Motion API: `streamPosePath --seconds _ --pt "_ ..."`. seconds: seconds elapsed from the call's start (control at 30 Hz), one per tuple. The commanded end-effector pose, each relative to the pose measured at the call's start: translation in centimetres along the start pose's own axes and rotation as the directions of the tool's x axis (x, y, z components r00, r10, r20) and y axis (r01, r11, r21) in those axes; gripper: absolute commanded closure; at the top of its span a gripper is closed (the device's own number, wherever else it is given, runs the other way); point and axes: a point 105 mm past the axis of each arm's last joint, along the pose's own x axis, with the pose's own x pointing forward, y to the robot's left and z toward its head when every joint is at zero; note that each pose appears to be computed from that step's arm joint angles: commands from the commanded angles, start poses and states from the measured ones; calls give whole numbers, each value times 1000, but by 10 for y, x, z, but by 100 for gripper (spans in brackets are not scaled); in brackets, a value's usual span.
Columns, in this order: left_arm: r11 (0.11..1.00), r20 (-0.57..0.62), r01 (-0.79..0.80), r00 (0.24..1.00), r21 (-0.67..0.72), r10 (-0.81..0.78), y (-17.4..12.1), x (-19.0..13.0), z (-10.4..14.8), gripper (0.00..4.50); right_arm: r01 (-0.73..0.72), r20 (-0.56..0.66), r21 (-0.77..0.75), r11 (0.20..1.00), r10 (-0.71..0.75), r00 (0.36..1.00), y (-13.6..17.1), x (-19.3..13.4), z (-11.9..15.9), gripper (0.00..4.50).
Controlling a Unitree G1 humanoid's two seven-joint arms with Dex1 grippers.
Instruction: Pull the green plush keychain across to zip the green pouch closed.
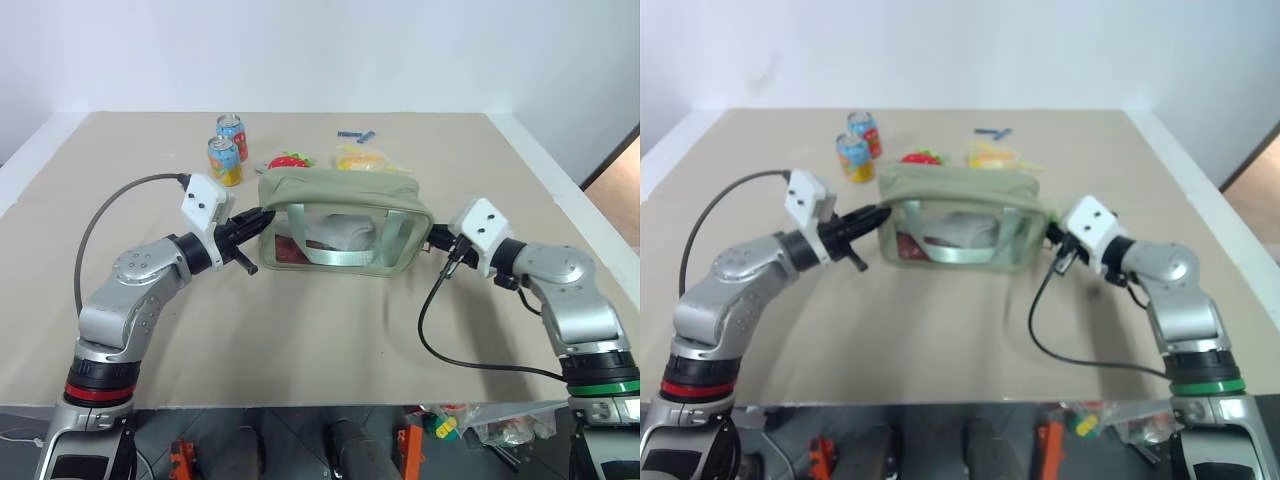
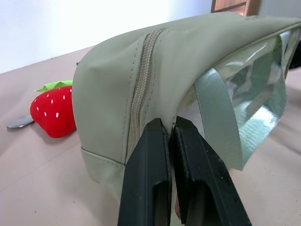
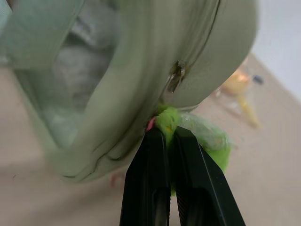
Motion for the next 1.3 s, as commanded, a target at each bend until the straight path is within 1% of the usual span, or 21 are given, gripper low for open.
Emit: streamPosePath --seconds 0.03,0.17,0.27,0.3,0.33,0.37,0.4,0.47,0.5,0.53,0.7,0.77,0.87,0.93,1.0,1.07,1.1,1.17,1.23,1.3 --pt "999 46 -16 999 41 14 1 1 15 450 9 -3 -8 1000 -9 1000 0 1 0 442" --pt "999 51 -15 999 42 13 1 2 16 450 34 0 8 999 -34 999 -1 5 -6 442" --pt "999 40 13 999 31 -14 -3 2 14 450 63 60 59 996 -66 996 -11 3 2 442" --pt "999 37 38 999 14 -38 -5 1 14 450 64 85 104 992 -73 994 -16 0 7 413" --pt "999 44 46 998 -8 -46 -6 0 15 393 79 109 142 987 -95 989 -24 -4 12 377" --pt "999 50 47 998 -26 -46 -5 -1 17 372 95 132 173 980 -119 984 -31 -8 16 352" --pt "998 54 47 998 -37 -45 -4 -1 18 342 105 146 193 976 -135 980 -35 -11 19 316" --pt "998 63 48 997 -35 -45 -3 -2 23 269 126 191 238 963 -174 966 -47 -22 30 242" --pt "998 68 46 997 -32 -44 -2 -2 25 255 132 211 258 957 -189 959 -52 -26 34 226" --pt "999 70 45 997 -30 -43 -1 -2 26 211 134 224 271 953 -198 954 -54 -30 37 185" --pt "998 67 55 996 -21 -53 -1 -1 28 39 133 264 302 944 -216 940 -59 -45 48 9" --pt "998 73 64 995 -19 -62 -3 1 29 4 150 274 313 938 -240 931 -63 -51 52 0" --pt "998 103 54 993 -15 -53 2 -1 40 4 174 332 372 912 -305 893 -75 -68 68 0" --pt "999 128 43 991 -17 -41 8 -8 50 4 162 356 390 906 -311 881 -76 -78 78 0" --pt "999 157 33 987 -32 -27 14 -20 59 4 129 358 391 911 -280 891 -68 -84 83 0" --pt "999 161 18 987 -28 -13 17 -32 62 4 79 339 391 917 -224 914 -52 -85 83 0" --pt "1000 144 9 990 -18 -6 17 -38 59 4 50 328 396 917 -192 925 -39 -83 81 0" --pt "1000 66 -24 998 10 23 13 -48 41 4 5 300 423 906 -145 943 -12 -78 73 0" --pt "997 -31 -55 998 46 56 9 -56 18 4 9 252 423 906 -127 959 10 -75 61 0" --pt "996 -89 -79 993 48 83 4 -62 -2 4 42 213 429 903 -146 966 24 -71 50 0"
